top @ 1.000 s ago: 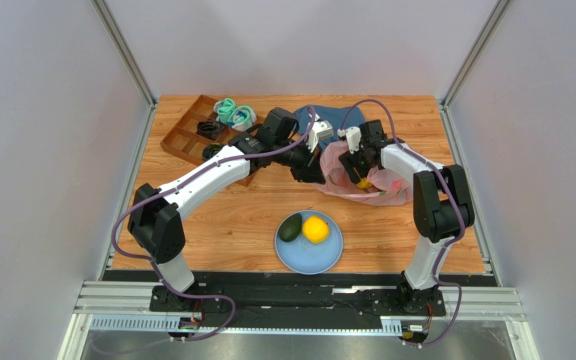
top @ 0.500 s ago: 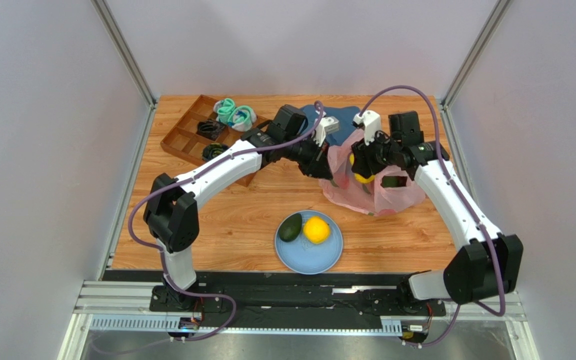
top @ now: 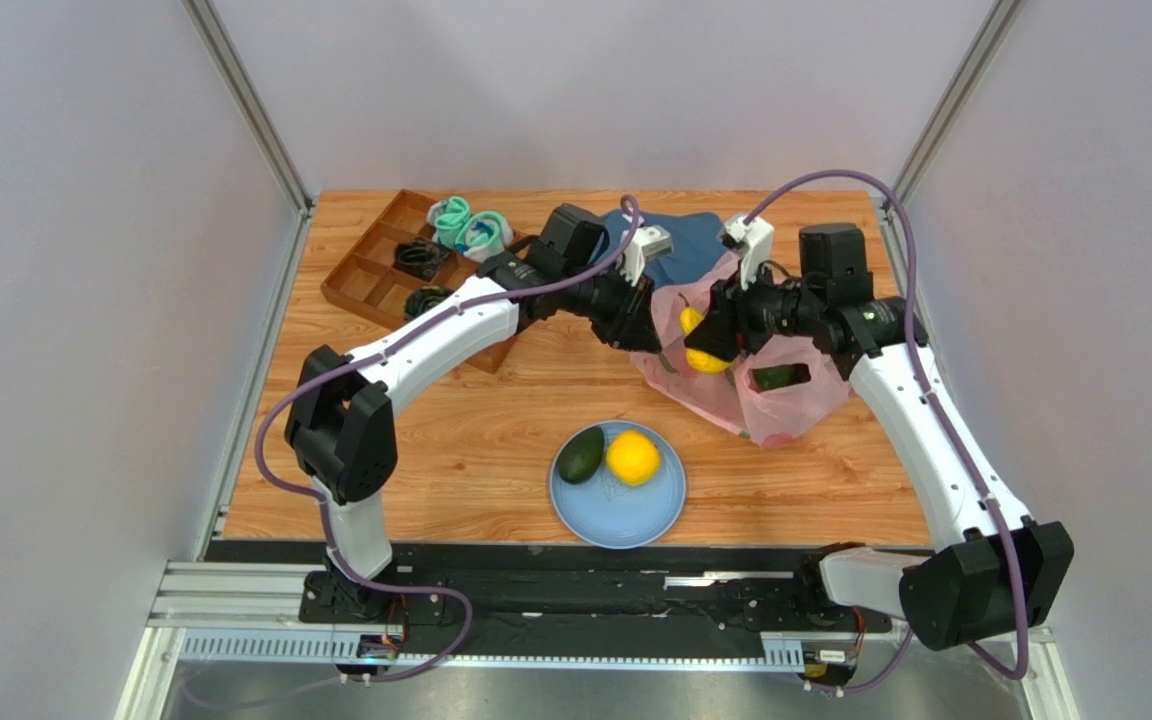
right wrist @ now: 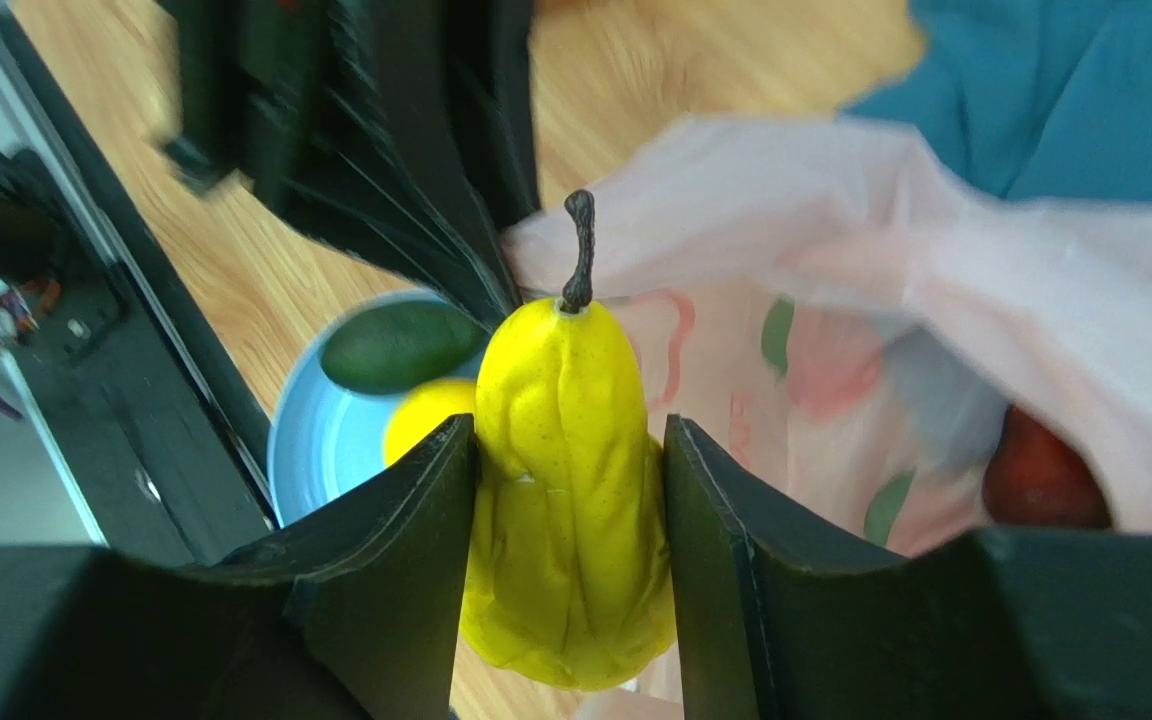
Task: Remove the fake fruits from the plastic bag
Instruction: Take out the fake fruit from the plastic bag, then place the fake fruit on the plate, then adjust the plastic bag at the center of the board, then take out the fake fruit from the plastic bag.
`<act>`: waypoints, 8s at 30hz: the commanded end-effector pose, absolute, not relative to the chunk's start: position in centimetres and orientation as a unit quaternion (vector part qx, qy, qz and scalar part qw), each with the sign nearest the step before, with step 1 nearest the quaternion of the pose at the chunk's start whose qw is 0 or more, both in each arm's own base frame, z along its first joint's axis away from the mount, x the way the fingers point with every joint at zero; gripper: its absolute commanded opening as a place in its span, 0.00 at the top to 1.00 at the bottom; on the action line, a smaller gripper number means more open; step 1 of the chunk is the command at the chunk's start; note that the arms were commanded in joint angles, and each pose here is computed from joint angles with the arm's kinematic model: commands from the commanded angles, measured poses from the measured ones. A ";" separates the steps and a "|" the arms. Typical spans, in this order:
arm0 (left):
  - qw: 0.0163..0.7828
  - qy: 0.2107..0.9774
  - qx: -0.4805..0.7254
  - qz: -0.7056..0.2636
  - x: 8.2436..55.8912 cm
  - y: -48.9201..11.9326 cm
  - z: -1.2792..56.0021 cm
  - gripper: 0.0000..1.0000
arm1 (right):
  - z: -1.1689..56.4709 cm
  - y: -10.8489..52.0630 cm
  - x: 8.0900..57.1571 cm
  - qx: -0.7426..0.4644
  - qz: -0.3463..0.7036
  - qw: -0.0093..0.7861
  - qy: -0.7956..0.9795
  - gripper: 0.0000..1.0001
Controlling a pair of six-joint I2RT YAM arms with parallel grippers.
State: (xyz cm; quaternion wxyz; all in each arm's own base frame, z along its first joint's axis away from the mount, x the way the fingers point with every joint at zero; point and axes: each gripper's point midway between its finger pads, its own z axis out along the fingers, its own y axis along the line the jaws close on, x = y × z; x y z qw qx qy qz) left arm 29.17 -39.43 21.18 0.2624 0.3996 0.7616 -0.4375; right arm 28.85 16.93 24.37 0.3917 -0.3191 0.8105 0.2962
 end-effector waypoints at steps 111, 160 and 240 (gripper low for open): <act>0.481 0.673 0.472 -0.305 32.1 -41.3 34.0 1.00 | 16.3 -0.8 35.9 -0.052 0.011 0.406 0.913 0.06; 0.354 0.713 0.477 -0.372 26.0 -41.8 26.0 1.00 | 12.1 -1.7 14.5 -0.375 -0.058 0.204 0.902 1.00; 0.346 0.728 0.469 -0.360 27.0 -40.5 25.3 1.00 | 10.6 5.7 34.5 -0.337 0.020 0.229 0.913 0.34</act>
